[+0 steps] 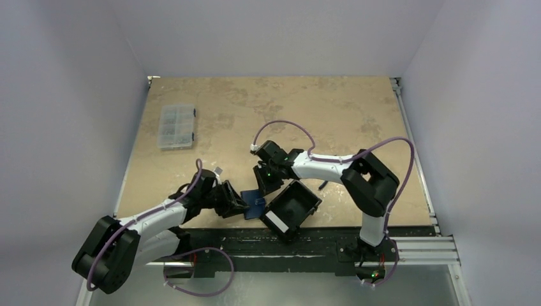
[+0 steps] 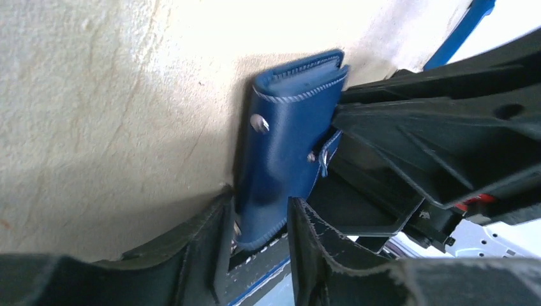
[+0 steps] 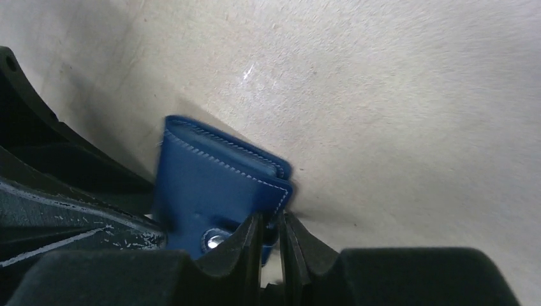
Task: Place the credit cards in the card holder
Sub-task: Close the card holder at the center of the board.
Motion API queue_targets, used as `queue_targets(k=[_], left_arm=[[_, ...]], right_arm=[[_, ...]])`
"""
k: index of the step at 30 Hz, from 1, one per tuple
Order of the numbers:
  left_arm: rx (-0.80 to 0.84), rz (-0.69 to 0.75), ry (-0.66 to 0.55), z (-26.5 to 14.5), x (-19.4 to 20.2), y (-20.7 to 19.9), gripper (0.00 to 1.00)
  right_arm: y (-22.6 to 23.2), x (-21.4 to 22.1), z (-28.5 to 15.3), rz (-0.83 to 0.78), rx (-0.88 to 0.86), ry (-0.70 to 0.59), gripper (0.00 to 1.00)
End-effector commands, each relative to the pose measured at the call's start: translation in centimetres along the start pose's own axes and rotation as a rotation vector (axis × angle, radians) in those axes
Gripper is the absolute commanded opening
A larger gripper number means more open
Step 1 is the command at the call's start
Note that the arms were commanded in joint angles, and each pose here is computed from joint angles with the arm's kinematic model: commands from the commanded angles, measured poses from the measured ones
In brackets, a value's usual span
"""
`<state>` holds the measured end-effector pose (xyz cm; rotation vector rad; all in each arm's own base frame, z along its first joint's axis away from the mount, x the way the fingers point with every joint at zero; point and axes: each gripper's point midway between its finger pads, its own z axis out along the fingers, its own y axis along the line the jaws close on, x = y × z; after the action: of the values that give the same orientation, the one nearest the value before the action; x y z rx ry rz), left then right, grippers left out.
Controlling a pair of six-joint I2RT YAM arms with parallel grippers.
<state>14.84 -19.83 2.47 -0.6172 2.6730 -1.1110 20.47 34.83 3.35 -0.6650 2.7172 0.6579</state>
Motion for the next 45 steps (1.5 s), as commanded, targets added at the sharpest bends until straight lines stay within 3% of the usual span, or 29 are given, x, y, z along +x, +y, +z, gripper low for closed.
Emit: queue_targets(k=[1, 7, 13, 17, 20, 23, 28, 32, 38, 41, 45], left_arm=[[0.072, -0.035, -0.032, 0.8, -0.4, -0.7, 0.36], [0.134, -0.108, -0.196, 1.4, -3.6, -1.7, 0.27], [0.035, -0.096, -0.296, 4.1, -8.9, -1.7, 0.18], [-0.007, -0.094, -0.286, 4.6, -11.2, -0.3, 0.16], [0.030, -0.066, -0.291, 3.3, -11.0, -1.1, 0.23], [0.153, -0.018, -0.244, 1.5, -9.9, -4.5, 0.31], [0.138, 0.061, -0.229, -1.6, -9.4, -6.3, 0.47], [0.155, 0.054, -0.180, -2.7, -9.7, -7.2, 0.52], [0.173, 0.053, -0.206, -2.0, -13.0, -7.7, 0.26], [0.175, 0.073, -0.155, -0.3, -14.0, -7.8, 0.14], [0.184, 0.083, -0.129, 1.3, -14.8, -7.6, 0.10]], right_arm=[[2.3, -1.3, 1.1, -0.025, -0.130, 0.000, 0.22], [3.6, -6.3, 3.1, -0.061, -0.149, -0.045, 0.12], [1.4, -14.1, 4.4, -0.084, -0.068, -0.133, 0.13], [-2.3, -16.6, 3.0, -0.130, 0.120, -0.150, 0.19], [-3.2, -17.2, 0.0, -0.180, 0.183, -0.206, 0.27], [-4.0, -17.8, -2.7, -0.229, 0.229, -0.281, 0.30], [-4.0, -17.5, -6.8, -0.312, 0.239, -0.420, 0.41], [-2.6, -15.8, -6.8, -0.363, 0.131, -0.398, 0.48], [-0.8, -14.3, -5.3, -0.431, 0.022, -0.341, 0.47], [0.0, -14.5, -4.5, -0.467, -0.031, -0.359, 0.45], [1.0, -13.9, -3.2, -0.483, -0.062, -0.293, 0.41]])
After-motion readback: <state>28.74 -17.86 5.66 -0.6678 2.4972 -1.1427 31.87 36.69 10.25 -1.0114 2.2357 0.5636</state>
